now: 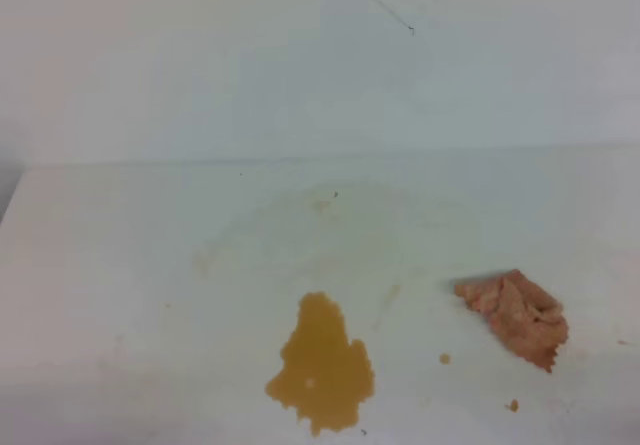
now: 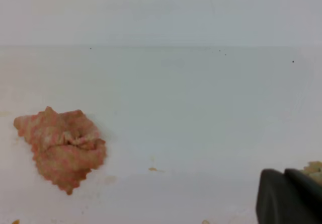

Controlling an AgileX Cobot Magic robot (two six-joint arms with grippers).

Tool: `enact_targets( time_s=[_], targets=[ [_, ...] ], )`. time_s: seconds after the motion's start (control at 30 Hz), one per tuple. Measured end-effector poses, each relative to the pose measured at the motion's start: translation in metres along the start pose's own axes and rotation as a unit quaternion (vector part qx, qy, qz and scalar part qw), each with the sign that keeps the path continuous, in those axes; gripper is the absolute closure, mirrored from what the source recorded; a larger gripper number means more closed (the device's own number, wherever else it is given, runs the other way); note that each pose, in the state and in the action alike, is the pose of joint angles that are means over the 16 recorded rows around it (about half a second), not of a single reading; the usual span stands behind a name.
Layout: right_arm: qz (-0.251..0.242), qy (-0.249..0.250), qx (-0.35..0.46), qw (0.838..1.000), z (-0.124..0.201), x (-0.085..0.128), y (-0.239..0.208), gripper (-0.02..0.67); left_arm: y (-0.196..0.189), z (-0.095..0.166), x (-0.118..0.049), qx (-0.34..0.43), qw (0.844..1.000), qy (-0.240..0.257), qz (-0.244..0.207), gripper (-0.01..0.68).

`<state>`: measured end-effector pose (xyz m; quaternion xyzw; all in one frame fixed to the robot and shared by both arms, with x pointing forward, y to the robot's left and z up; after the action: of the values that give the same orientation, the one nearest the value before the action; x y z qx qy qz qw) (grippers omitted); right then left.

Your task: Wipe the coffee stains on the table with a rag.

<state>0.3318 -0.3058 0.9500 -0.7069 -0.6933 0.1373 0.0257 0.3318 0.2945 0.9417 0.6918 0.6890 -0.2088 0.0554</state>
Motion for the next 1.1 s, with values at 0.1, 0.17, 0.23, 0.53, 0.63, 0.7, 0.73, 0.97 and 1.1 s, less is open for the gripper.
enact_targets(
  time_s=[0.1,0.17,0.23,0.53,0.63,0.7,0.73,0.97,1.1],
  targets=[
    [0.0,0.0,0.0,1.0,0.0,0.0,0.0,0.652,0.0,0.0,0.0,0.0,1.0,0.0,0.0,0.672],
    [0.0,0.0,0.0,1.0,0.0,0.0,0.0,0.652,0.0,0.0,0.0,0.0,1.0,0.0,0.0,0.672],
    [0.0,0.0,0.0,1.0,0.0,0.0,0.0,0.652,0.0,0.0,0.0,0.0,1.0,0.0,0.0,0.672],
    [0.0,0.0,0.0,1.0,0.0,0.0,0.0,0.652,0.0,0.0,0.0,0.0,1.0,0.0,0.0,0.672],
    [0.0,-0.001,0.0,1.0,0.0,0.0,0.0,0.652,0.0,0.0,0.0,0.0,1.0,0.0,0.0,0.672],
    [0.001,-0.006,0.0,1.0,0.0,-0.0004,0.0,0.652,0.0,0.0,0.0,0.0,1.0,0.0,0.0,0.672],
    [0.002,-0.009,0.0,1.0,-0.0001,-0.0006,0.0,0.652,0.0,0.0,0.0,0.0,1.0,0.0,0.0,0.672],
    [0.016,-0.055,-0.003,0.998,-0.0009,-0.0042,-0.0001,0.652,0.0,0.0,0.0,0.0,1.0,0.0,0.0,0.672],
    [0.025,-0.084,-0.005,0.996,-0.0016,-0.0064,-0.0002,0.652,0.0,0.0,0.0,0.0,1.0,0.0,0.0,0.672]
  ],
)
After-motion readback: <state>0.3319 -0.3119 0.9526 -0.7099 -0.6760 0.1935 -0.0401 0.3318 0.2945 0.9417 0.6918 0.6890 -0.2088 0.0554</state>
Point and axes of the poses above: a point on each arm's last joint axis where the gripper is mounted, y pointing out along that axis toward the gripper, x along the wrist's bending axis when the last joint is at zero, z = x × y, the point moved 4 cm from there along y, pointing out along that axis toward the gripper, and after that the axes turned 3 degrees about -y, right-handed, at the moved point
